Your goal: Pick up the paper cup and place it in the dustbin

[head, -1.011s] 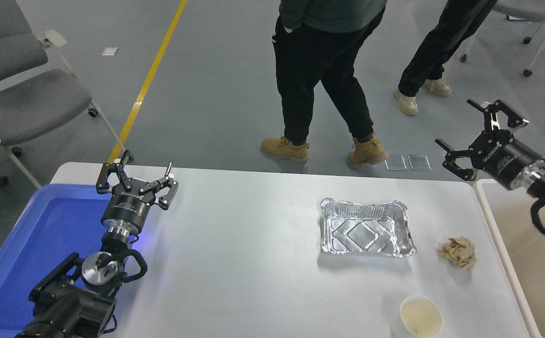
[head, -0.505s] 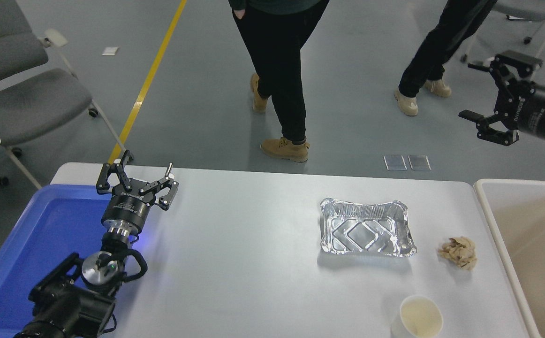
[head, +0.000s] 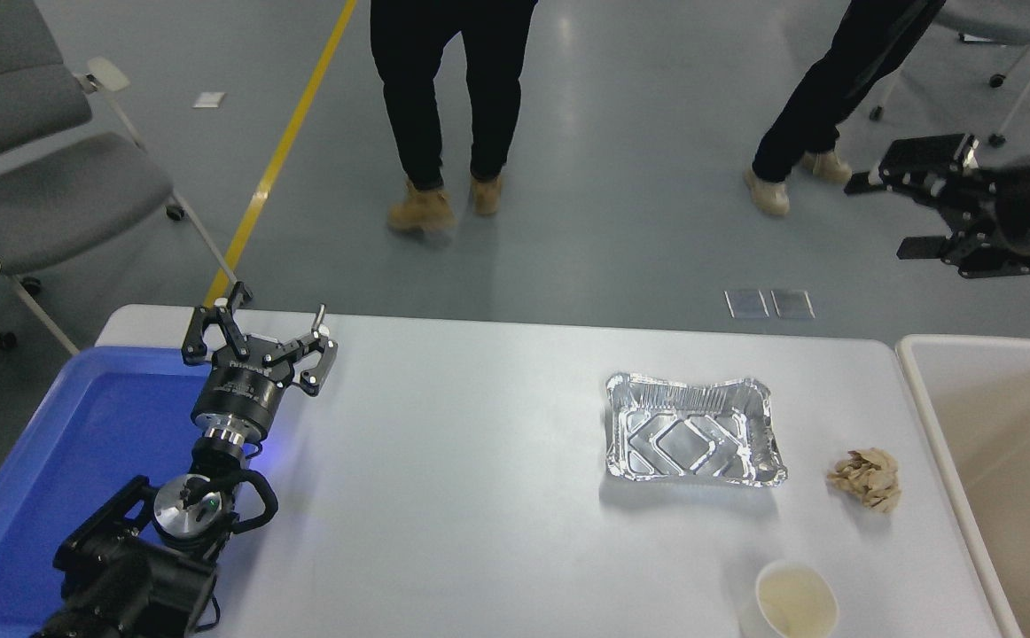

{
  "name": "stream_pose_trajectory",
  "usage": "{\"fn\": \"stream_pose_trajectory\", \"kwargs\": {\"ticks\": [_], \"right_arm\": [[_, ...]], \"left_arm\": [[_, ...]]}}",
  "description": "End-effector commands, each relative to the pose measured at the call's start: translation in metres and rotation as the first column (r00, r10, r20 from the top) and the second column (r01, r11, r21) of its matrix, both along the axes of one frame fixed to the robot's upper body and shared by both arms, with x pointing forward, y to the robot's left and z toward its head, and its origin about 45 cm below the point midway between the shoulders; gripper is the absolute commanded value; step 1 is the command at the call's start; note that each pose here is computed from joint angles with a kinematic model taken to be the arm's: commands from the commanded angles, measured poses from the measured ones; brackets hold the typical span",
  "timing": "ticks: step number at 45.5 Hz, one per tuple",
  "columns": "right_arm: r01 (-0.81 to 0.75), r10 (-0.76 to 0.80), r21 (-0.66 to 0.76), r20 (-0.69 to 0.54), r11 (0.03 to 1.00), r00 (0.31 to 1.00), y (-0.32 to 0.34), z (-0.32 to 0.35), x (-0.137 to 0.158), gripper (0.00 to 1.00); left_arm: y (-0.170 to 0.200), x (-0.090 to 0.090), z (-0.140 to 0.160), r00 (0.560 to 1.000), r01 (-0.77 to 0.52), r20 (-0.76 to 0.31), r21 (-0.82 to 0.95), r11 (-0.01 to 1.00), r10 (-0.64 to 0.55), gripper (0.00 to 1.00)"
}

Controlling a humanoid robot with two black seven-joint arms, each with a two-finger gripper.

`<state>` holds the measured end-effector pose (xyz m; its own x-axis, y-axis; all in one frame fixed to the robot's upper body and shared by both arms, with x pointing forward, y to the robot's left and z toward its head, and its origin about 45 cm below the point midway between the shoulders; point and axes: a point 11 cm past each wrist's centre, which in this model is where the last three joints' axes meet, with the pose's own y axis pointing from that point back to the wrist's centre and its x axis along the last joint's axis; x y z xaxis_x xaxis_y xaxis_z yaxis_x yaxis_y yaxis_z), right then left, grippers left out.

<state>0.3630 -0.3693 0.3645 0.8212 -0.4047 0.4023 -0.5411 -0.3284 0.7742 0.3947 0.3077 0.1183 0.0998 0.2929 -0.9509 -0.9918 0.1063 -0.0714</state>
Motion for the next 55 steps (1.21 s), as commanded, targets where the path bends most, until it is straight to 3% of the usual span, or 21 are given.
{"fn": "stream_pose_trajectory", "kwargs": {"ticks": [1,14,38,55], "right_arm": [[-0.098,0.08,-0.157,-0.121,0.983,0.989,-0.006,-0.009,-0.045,1.0],[-0.229,0.176,-0.26,-0.211,0.938,0.962,0.015,-0.004,-0.07,1.0],[-0.383,0.194,-0.459,-0.407,0.802,0.893,0.029,0.02,-0.072,1.0],[-0.288,0.064,-0.391,-0.495,0.874,0.866,0.03,0.005,-0.084,1.0]], "left_arm": [[0.0,0.0,0.0,1.0,0.0,0.0,0.0,1.0,0.0,0.99],[0.0,0.0,0.0,1.0,0.0,-0.001,0.0,1.0,0.0,0.99],[0.0,0.0,0.0,1.0,-0.003,-0.001,-0.001,1.0,0.003,0.99],[0.0,0.0,0.0,1.0,-0.003,-0.001,-0.001,1.0,0.003,0.99]]}}
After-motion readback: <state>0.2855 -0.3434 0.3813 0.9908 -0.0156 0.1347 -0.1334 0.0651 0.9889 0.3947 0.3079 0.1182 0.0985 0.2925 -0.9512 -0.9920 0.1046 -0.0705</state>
